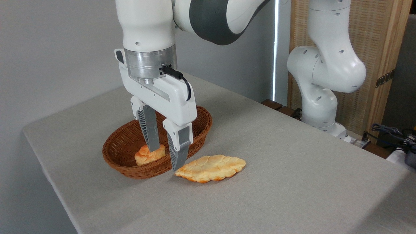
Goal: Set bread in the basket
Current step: 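Move the gripper from the basket down toward the flat golden pastry, then close the gripper on the edge of the golden pastry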
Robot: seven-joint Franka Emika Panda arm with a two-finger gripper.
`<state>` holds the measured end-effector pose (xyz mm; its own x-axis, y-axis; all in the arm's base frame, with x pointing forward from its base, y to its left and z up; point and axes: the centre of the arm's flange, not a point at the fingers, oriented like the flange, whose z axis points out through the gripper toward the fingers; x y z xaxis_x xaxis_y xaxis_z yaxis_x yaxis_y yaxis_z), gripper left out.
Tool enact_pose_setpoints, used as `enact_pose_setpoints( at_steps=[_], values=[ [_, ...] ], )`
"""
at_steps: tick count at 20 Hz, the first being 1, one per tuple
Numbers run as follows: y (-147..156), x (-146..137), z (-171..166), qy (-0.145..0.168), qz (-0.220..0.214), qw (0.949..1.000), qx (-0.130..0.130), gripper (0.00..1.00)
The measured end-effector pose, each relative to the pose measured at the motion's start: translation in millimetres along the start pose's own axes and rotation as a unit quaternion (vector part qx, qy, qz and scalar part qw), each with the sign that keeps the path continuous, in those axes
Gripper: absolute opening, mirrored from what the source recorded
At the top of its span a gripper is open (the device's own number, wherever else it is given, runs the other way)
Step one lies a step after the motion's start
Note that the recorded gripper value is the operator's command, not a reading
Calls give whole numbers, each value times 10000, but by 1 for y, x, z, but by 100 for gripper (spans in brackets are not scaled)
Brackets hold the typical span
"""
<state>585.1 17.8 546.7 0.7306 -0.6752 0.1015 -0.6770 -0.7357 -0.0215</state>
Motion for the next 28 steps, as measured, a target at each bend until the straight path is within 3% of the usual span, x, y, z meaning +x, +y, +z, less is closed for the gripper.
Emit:
enact_pose_setpoints(
  at_steps=[9, 11, 15, 18, 20, 22, 26, 28],
  values=[
    [1, 1, 0, 0, 7, 10000, -2, 100],
    [3, -2, 3, -109, 20, 9999, -100, 100],
    [8, -8, 10, -379, 454, 9976, -362, 100],
    [12, -16, 27, -551, 949, 9921, -612, 100],
    [15, -22, 43, -628, 1352, 9858, -771, 100],
    [19, -28, 59, -682, 1861, 9756, -949, 100],
    [26, -41, 83, -750, 2853, 9458, -1357, 100],
    [30, -46, 92, -778, 3115, 9347, -1526, 100]
  ],
)
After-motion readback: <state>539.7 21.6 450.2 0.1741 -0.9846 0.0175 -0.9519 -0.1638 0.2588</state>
